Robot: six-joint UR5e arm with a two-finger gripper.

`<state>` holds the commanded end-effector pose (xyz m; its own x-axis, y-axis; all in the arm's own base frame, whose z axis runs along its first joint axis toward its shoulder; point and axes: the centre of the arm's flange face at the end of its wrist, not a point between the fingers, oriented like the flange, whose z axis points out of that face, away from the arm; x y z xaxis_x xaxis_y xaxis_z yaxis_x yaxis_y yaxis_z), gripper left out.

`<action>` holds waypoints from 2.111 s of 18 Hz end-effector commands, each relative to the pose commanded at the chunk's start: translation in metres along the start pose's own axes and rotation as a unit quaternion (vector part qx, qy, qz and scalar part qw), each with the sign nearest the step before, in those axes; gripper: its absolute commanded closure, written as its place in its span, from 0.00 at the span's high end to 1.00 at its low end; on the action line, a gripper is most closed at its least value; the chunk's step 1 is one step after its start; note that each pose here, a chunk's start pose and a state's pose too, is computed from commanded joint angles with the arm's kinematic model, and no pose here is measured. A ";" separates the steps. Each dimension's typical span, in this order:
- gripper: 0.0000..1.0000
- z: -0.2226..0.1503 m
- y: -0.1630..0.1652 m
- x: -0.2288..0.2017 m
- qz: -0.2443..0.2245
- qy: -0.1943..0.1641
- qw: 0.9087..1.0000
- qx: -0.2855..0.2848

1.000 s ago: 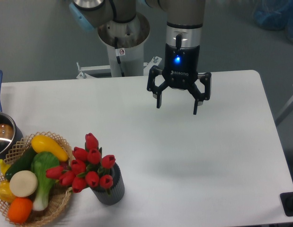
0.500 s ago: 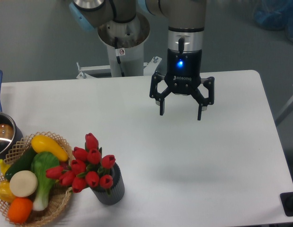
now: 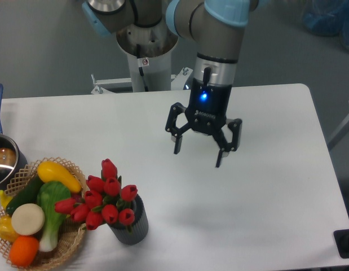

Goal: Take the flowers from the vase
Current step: 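Move the open gripper down toward the red tulips in the black vase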

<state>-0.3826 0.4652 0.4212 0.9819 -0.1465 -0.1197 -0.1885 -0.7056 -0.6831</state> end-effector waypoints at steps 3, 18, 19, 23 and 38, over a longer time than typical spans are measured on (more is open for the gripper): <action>1.00 0.012 -0.001 -0.001 0.002 0.013 1.000 0.007; 1.00 0.062 0.017 0.015 -0.036 0.128 0.984 0.120; 1.00 0.063 0.017 0.015 -0.036 0.131 0.983 0.125; 1.00 0.073 0.022 0.013 -0.035 0.136 0.982 0.123; 1.00 0.124 0.038 0.021 0.026 0.182 0.967 0.177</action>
<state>-0.3674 0.5214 0.3040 0.8883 -0.4557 0.0562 -0.1580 -0.4182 -0.8945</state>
